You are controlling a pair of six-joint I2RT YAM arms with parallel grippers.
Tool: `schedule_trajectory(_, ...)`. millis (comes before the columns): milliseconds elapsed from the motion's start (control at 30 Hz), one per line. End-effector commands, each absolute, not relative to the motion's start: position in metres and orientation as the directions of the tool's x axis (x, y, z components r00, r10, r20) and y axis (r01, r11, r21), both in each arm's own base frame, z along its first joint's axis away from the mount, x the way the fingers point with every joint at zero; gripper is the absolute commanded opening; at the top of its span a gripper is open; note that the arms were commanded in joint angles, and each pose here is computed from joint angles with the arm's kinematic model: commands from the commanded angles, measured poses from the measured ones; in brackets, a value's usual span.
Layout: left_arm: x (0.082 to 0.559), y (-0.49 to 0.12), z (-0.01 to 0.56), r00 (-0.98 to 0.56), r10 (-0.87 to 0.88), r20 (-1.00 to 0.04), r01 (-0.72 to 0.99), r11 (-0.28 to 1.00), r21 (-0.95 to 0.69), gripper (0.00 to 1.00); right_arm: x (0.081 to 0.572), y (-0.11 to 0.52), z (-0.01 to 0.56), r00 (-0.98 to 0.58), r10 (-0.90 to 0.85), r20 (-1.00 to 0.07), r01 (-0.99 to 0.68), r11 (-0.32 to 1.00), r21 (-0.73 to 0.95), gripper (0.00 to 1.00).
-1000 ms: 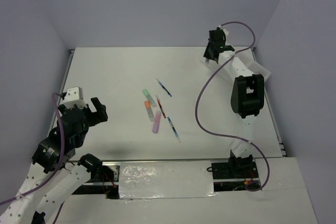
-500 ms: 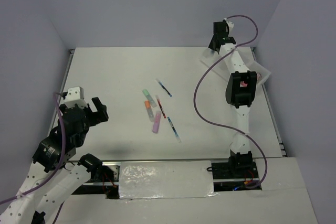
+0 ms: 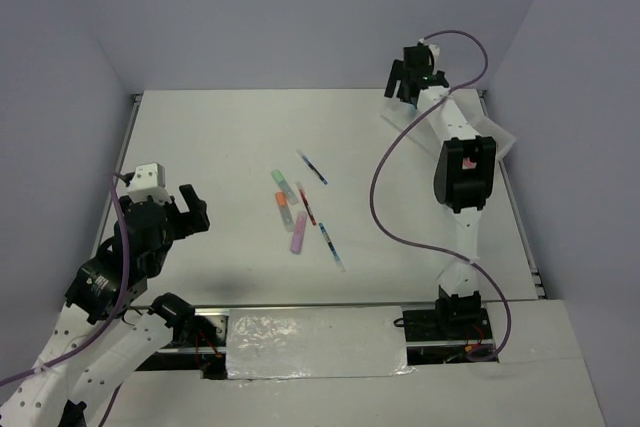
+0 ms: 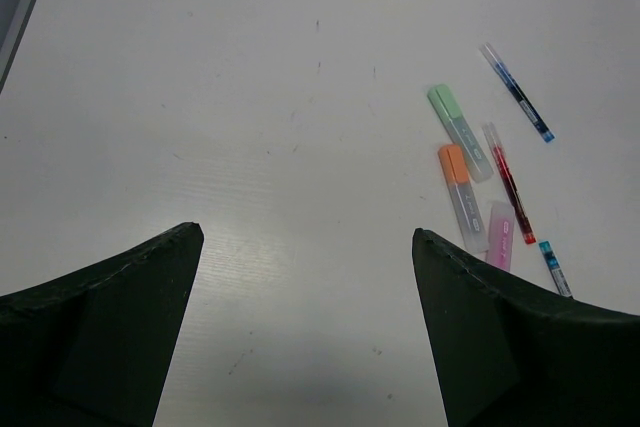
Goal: Sort the stationery into containers
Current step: Place the pen in the storage box, then pick up the pen from the center of the board.
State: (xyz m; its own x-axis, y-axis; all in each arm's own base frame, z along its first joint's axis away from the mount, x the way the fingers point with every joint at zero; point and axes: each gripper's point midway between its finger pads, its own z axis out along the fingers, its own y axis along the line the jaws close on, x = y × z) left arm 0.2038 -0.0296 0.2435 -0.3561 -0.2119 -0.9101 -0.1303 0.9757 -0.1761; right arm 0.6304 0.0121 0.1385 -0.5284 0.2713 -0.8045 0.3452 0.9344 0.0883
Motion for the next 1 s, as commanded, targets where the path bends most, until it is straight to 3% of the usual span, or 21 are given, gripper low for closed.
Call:
schedule_trajectory(0, 0.209, -0.029, 0.252, -0.318, -0.215, -0.923, -0.127, 0.975, -0.183, 0.99, 0.579, 0.117, 0.231, -0.467, 0.084, -0.88, 0.069, 0.996, 0.059, 1.0)
schedule_trajectory(100, 0.21, -0.027, 0.25, -0.322, -0.219, -0.921, -0.146, 0.973, -0.18, 0.99, 0.527, 0.196, 0.222, -0.49, -0.024, -0.871, -0.127, 0.991, 0.045, 0.98)
schedule_trajectory(167, 0.21, -0.025, 0.251, -0.32, -0.22, -0.922, -0.154, 0.972, -0.178, 0.99, 0.503, 0.235, 0.223, -0.528, -0.056, -0.847, -0.208, 0.976, 0.065, 0.85)
schedule_trajectory(333, 0.209, -0.016, 0.251, -0.308, -0.235, -0.922, -0.204, 0.963, -0.177, 0.99, 0.444, 0.311, 0.194, -0.585, -0.095, -0.806, -0.356, 0.923, 0.149, 0.65)
schedule_trajectory(533, 0.208, -0.017, 0.251, -0.305, -0.238, -0.922, -0.197, 0.963, -0.184, 0.99, 0.418, 0.387, 0.138, -0.61, -0.25, -0.752, -0.506, 0.853, 0.127, 0.63)
schedule_trajectory(667, 0.207, -0.017, 0.252, -0.301, -0.241, -0.923, -0.194, 0.963, -0.188, 0.99, 0.419, 0.396, 0.113, -0.615, -0.297, -0.731, -0.521, 0.849, 0.093, 0.57)
schedule_trajectory(967, 0.209, -0.018, 0.251, -0.309, -0.233, -0.922, -0.193, 0.965, -0.179, 0.99, 0.398, 0.407, 0.062, -0.649, -0.399, -0.648, -0.584, 0.807, 0.089, 0.55)
